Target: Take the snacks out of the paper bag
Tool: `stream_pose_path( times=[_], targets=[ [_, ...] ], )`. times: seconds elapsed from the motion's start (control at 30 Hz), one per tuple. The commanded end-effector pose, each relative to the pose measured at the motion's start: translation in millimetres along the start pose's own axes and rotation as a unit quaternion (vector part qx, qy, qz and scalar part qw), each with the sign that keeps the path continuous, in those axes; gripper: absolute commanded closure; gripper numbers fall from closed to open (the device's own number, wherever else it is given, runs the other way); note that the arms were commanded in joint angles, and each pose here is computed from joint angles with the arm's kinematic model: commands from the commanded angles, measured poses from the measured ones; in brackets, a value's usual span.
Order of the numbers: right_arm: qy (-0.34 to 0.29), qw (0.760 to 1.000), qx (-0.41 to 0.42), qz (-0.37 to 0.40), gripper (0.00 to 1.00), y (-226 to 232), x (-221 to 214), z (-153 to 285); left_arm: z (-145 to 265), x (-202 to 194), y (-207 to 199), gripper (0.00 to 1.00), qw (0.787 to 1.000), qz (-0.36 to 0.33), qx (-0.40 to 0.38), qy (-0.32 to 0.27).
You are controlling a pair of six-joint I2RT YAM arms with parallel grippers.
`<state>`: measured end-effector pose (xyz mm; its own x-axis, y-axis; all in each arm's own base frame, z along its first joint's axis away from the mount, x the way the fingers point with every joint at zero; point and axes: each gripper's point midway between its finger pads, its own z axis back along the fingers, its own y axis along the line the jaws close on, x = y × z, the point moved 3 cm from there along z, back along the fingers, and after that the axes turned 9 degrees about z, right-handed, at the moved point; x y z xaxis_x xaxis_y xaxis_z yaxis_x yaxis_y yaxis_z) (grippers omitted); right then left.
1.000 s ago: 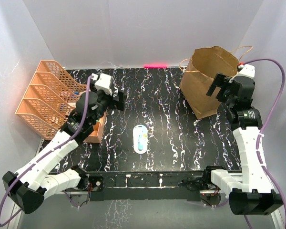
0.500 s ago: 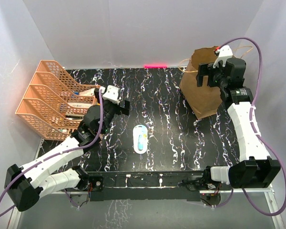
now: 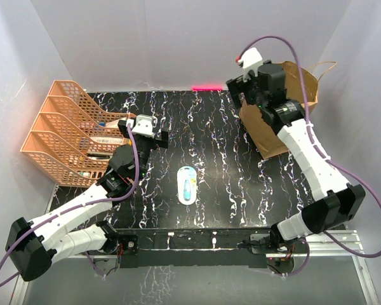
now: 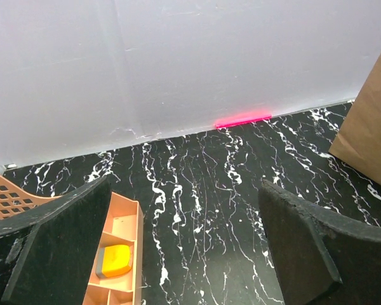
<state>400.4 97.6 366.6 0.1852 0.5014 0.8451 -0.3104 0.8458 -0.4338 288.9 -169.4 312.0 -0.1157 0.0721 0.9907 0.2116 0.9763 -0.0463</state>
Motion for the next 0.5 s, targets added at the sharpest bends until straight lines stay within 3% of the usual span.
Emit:
stream_pose_path(
  times=[0.0, 0.3, 0.47],
  targets=[
    [0.013, 0.995, -0.053, 0.083, 0.03, 3.8, 17.8, 1.4, 2.6, 19.9, 5.6, 0.02, 0.999, 0.018, 0.015, -0.038],
    [0.102, 0.961, -0.221, 0.131, 0.05, -0.7, 8.5, -13.4, 2.5, 19.6, 7.6, 0.02, 0.999, 0.016, 0.022, -0.039],
    [0.091, 0.962, -0.236, 0.103, 0.11, -4.8, 15.8, -9.2, 1.7, 18.5, 9.8, 0.02, 0.999, 0.013, 0.032, -0.039]
  ],
)
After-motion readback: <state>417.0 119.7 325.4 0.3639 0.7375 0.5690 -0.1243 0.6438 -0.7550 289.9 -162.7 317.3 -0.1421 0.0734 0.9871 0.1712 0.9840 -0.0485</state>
